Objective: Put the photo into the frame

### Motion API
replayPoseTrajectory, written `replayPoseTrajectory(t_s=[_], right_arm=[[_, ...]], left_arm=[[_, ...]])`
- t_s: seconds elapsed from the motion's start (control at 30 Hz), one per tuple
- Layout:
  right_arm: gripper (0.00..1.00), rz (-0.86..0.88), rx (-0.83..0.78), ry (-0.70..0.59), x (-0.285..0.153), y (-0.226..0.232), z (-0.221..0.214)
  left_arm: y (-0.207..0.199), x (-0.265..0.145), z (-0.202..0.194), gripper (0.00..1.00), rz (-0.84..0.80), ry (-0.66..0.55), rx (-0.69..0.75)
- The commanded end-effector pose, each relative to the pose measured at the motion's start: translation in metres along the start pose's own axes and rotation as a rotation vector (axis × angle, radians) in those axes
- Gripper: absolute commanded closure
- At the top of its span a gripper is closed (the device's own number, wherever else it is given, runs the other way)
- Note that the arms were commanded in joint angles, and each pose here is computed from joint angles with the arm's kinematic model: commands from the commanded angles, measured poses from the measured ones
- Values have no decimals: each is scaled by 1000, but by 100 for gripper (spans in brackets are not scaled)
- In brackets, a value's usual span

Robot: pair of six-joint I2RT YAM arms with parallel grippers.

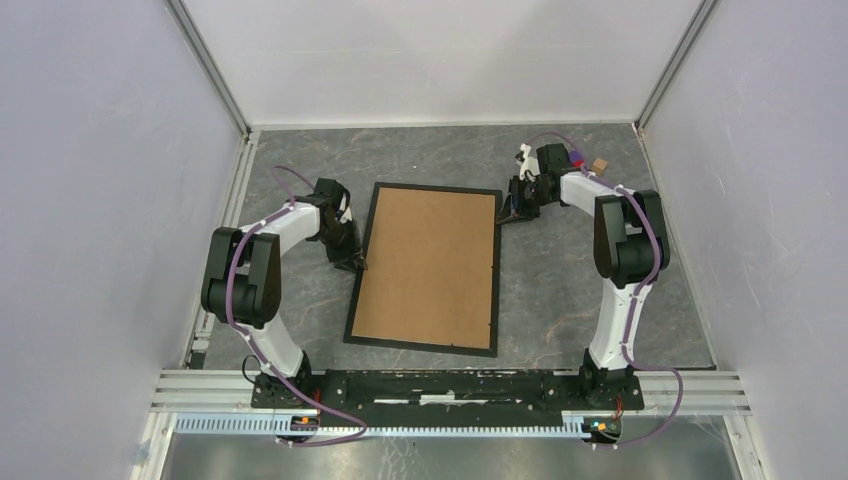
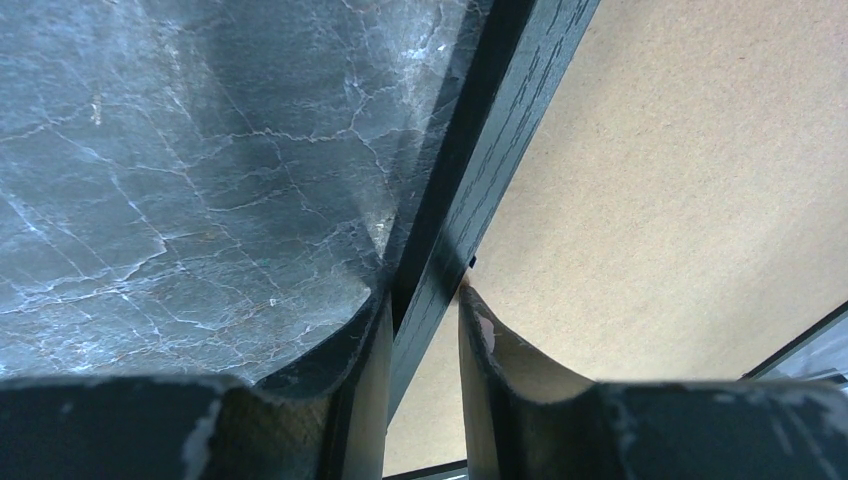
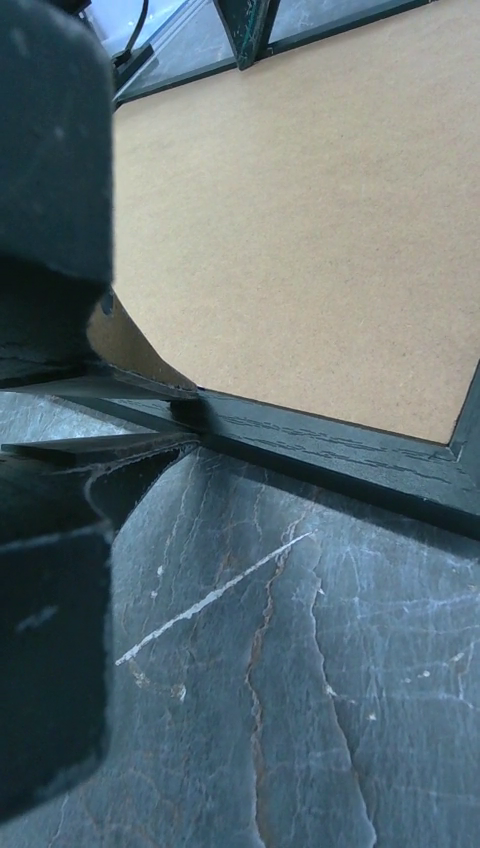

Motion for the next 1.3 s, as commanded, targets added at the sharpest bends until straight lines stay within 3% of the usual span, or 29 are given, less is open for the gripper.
replayPoseTrajectory(t_s=[0.0,0.43,0.6,0.8,0.83,0.93,1.0,1.07,1.17,1.27], right_arm=[[76,-134,29,141,20,-20,-26],[73,-298,106,265,53,-25,-42],[64,-380,65,338,71,-18,-49],[61,-490,3,361,87,-10,-55],[60,-469,-19,358,92,-2,-50],[53,-116,-30,234,87,53,-12],[37,-63,-100,75,52,72,13],[27,-129,-175,18,21,70,20],[24,-203,-270,40,-7,59,6],[24,-246,-345,-30,-23,56,2]], left_arm=[[-6,4,0,65,-23,-3,54],[-6,11,-3,66,-28,33,85],[-7,13,-3,66,-40,46,87],[-6,14,-6,66,-44,55,88],[-6,13,-7,66,-45,53,89],[-11,7,-4,64,-74,29,93],[-15,-4,-1,56,-81,-3,103],[-14,-17,0,43,-52,-44,101],[-10,-37,-12,26,-11,-72,50],[-10,-54,-37,22,-1,-74,-15]])
Point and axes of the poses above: each gripper's point midway between its finger pads, its own x axis out along the fingers, its own y axis along the line the jaws close on, z = x × y, the point moved 7 cm from there along -x, back along the fingers, and after that the axes turned 3 degrees about -x, right-handed, at the moved point
